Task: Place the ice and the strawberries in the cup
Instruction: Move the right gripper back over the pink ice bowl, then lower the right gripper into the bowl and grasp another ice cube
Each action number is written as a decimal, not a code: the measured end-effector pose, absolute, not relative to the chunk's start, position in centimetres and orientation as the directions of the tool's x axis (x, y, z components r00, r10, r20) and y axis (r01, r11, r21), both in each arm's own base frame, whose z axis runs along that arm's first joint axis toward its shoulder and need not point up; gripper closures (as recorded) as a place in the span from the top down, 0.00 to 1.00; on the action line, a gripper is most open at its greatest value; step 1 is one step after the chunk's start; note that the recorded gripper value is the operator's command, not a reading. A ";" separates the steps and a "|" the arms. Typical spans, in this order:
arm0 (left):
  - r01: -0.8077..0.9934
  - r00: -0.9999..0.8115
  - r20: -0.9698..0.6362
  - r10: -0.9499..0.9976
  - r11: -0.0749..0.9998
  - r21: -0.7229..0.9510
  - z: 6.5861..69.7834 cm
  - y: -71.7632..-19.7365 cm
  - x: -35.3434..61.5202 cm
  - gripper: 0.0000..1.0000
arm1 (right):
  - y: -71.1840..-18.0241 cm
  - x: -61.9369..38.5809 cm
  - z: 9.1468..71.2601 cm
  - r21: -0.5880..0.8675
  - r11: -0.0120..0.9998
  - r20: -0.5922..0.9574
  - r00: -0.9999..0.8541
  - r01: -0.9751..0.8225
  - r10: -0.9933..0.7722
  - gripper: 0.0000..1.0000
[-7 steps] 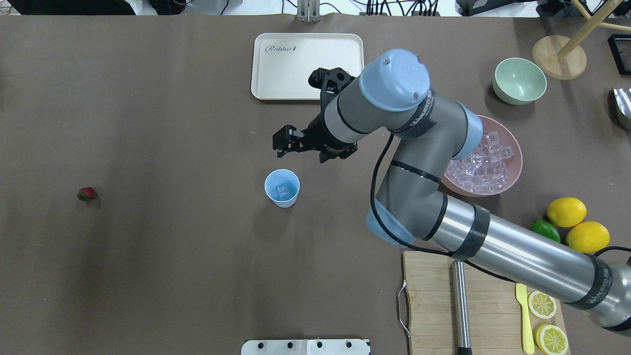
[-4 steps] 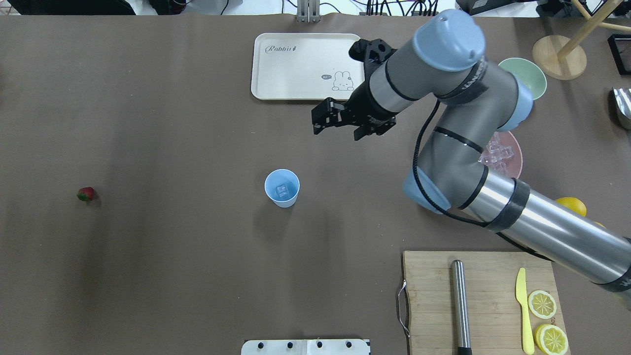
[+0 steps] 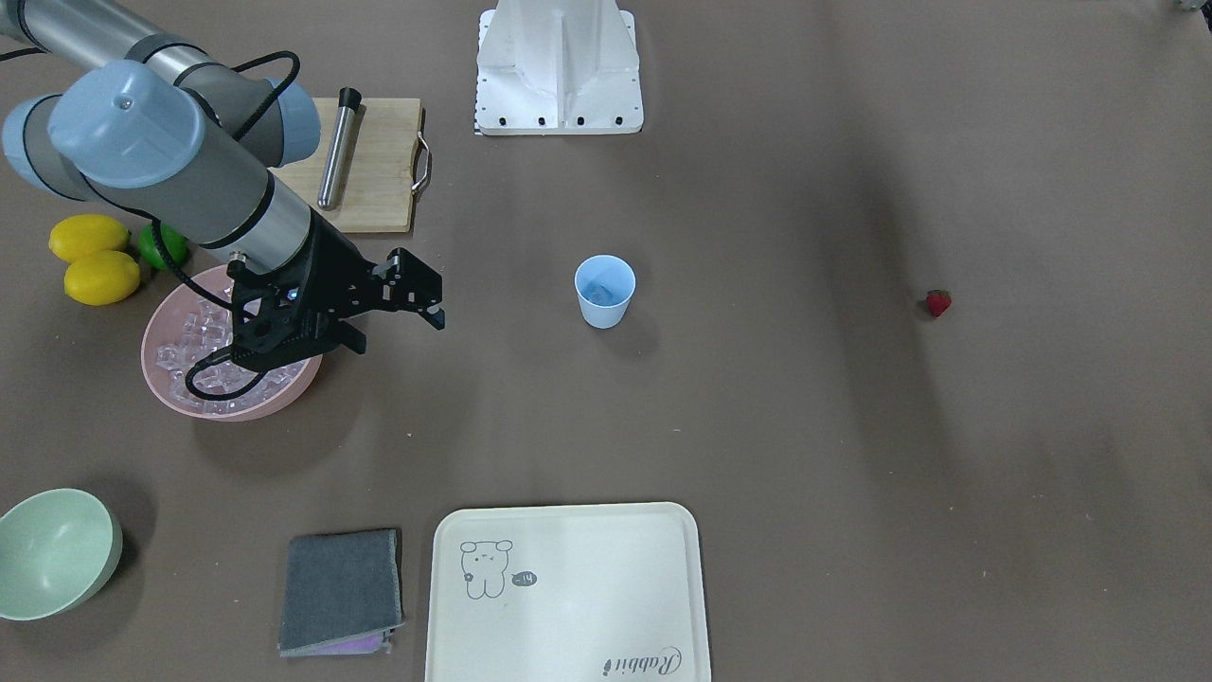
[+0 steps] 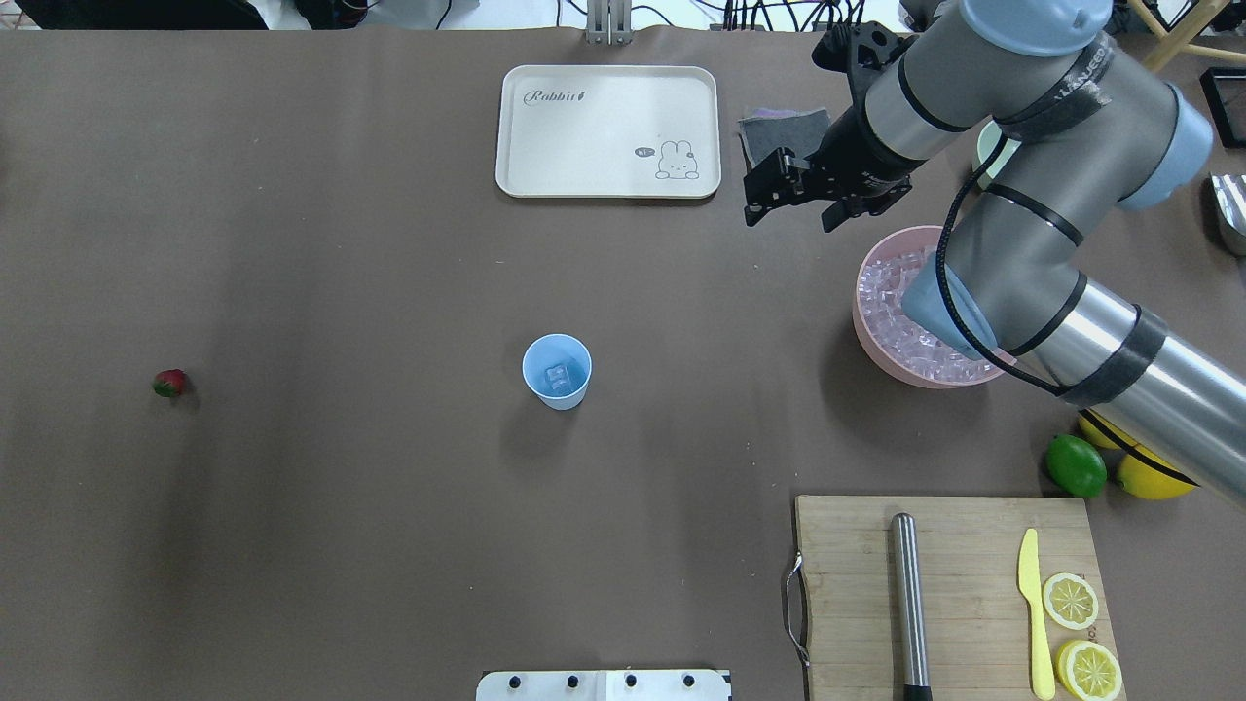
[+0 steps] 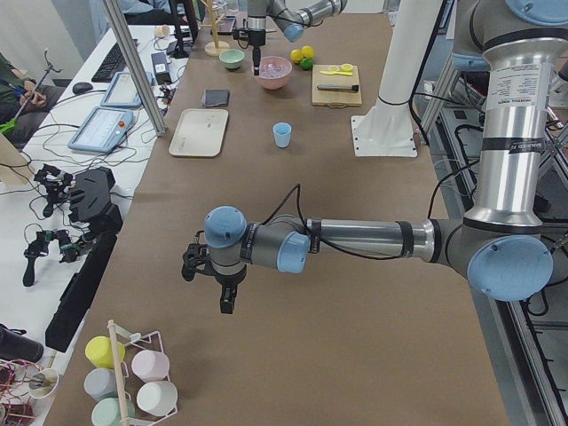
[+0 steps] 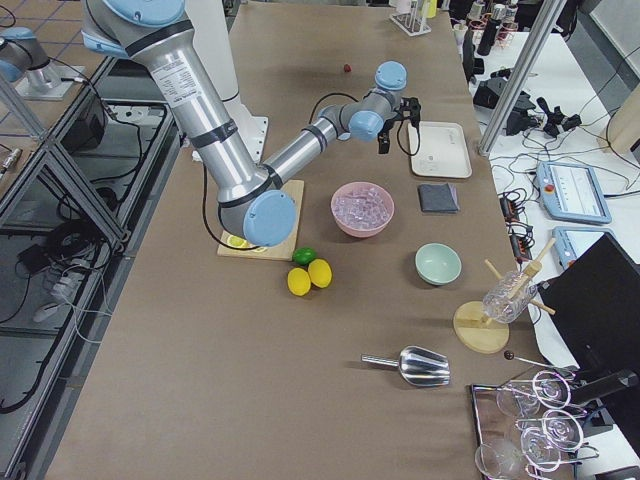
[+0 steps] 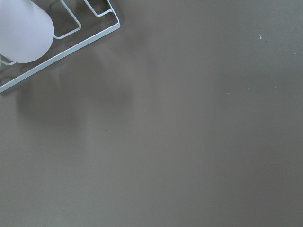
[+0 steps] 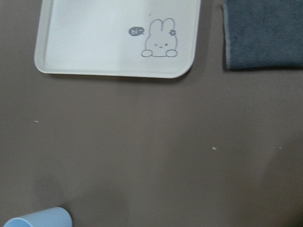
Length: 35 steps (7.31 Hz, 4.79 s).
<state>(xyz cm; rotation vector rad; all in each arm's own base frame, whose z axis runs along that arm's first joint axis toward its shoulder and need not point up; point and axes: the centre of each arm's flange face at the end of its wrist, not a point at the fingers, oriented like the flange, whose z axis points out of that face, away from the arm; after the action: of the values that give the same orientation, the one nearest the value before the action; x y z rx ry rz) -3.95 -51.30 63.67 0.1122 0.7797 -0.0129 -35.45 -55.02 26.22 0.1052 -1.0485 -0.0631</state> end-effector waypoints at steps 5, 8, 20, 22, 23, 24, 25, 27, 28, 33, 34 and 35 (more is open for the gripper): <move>0.053 0.711 -0.702 0.032 0.994 0.100 63.5 -51.4 -3.9 0.98 | -54.0 -26.9 34.0 0.045 0.999 0.774 0.633 -0.021 -0.021 0.99; 0.054 0.711 -0.702 0.035 0.993 0.104 63.2 -51.5 -3.9 0.98 | -53.4 -28.4 33.9 -0.116 0.980 0.740 0.644 -0.162 0.194 0.99; 0.044 0.709 -0.702 0.060 0.991 0.129 61.3 -53.8 -3.2 0.98 | -51.4 -34.6 40.1 -0.226 0.952 0.617 0.727 -0.204 0.302 0.85; 0.043 0.709 -0.702 0.061 0.991 0.130 61.3 -53.8 -3.1 0.98 | -51.6 -34.8 40.8 -0.227 0.951 0.605 0.735 -0.210 0.307 0.83; 0.043 0.709 -0.702 0.062 0.990 0.131 61.2 -53.8 -3.1 0.98 | -51.6 -35.1 41.3 -0.226 0.951 0.596 0.742 -0.212 0.307 0.79; 0.043 0.709 -0.702 0.063 0.990 0.132 61.2 -53.8 -3.1 0.98 | -51.6 -35.4 41.6 -0.223 0.951 0.588 0.749 -0.213 0.306 0.63; 0.043 0.709 -0.702 0.063 0.990 0.132 61.2 -53.9 -3.1 0.98 | -51.6 -35.6 41.8 -0.222 0.952 0.584 0.753 -0.212 0.304 0.44; 0.043 0.709 -0.702 0.066 0.990 0.136 60.9 -54.2 -3.1 0.98 | -51.7 -35.5 41.9 -0.218 0.953 0.584 0.755 -0.208 0.298 0.12; 0.043 0.709 -0.702 0.067 0.990 0.138 60.8 -54.3 -3.1 0.98 | -51.9 -35.3 41.9 -0.217 0.953 0.584 0.754 -0.211 0.300 0.00; 0.043 0.709 -0.701 0.073 0.988 0.146 60.3 -54.8 -3.0 0.98 | -53.0 -31.9 39.1 -0.233 0.951 0.643 0.701 -0.203 0.308 0.00; 0.043 0.709 -0.701 0.072 0.988 0.146 60.3 -54.8 -3.0 0.98 | -52.8 -31.0 36.4 -0.225 0.957 0.684 0.669 -0.185 0.291 0.00; 0.043 0.709 -0.701 0.072 0.989 0.145 60.4 -54.9 -3.0 0.98 | -52.8 -31.0 33.0 -0.203 0.966 0.730 0.632 -0.163 0.260 0.00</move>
<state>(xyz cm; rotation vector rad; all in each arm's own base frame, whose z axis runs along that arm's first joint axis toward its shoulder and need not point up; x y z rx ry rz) -3.04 -54.90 60.38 0.1548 0.7827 0.0159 -30.99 -52.85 32.97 -0.1218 -0.8529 0.2423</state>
